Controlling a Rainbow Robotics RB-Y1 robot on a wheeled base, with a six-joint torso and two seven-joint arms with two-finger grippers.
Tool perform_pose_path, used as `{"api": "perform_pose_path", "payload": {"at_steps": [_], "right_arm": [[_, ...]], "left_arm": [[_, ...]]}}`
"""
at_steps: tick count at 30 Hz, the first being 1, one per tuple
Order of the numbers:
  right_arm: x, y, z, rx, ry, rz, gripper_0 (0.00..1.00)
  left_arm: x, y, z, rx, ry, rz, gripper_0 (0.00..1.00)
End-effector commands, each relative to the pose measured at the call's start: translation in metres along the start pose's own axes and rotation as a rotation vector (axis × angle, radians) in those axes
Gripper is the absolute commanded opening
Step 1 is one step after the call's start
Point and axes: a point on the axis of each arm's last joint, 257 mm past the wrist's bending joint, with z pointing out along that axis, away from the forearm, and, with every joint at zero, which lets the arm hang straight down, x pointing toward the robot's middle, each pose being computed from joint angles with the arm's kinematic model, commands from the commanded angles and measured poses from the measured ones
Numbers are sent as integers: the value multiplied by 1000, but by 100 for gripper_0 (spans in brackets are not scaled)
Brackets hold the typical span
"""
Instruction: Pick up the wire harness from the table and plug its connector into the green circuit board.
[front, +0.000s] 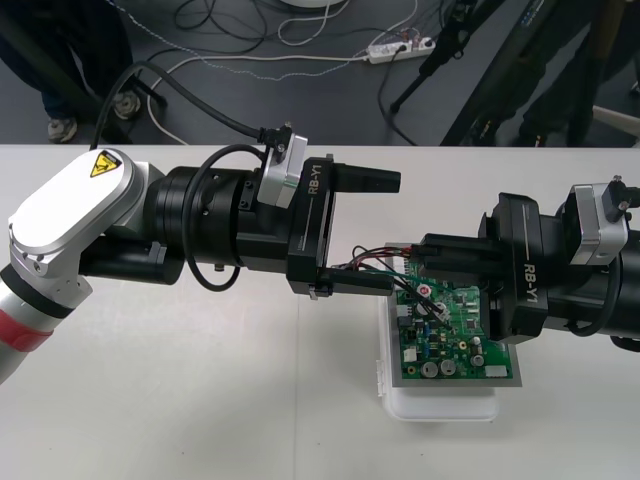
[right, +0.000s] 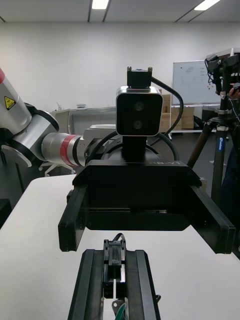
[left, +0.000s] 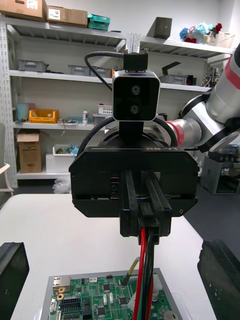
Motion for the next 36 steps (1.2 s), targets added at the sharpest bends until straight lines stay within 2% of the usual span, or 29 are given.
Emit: {"api": "perform_pose_path", "payload": {"at_steps": [1,14,15,16,17,19,20,36], "right_arm": [[-14,11,8,-35,-31,-57,0],[-14,11,8,-35,-31,-61,0],[-14,11,8,-34,-30,-62,0],[-14,11,8,-35,-31,-63,0],[-14,11,8,-35,-31,-63,0],[-15,11,8,-35,-32,-64,0],[-14,11,8,-35,-31,-65,0],[-16,11,8,-35,-36,-67,0]], "left_arm": [[-17,3,11,13,-6,-18,100],[-16,-2,11,22,3,-28,99],[-16,-2,11,25,2,-27,92],[-16,-2,11,24,3,-28,74],[-17,-2,12,25,2,-27,61],[-17,-2,12,26,0,-25,23],[-18,-2,13,28,0,-22,0],[-30,-4,25,48,-33,-26,0]]}}
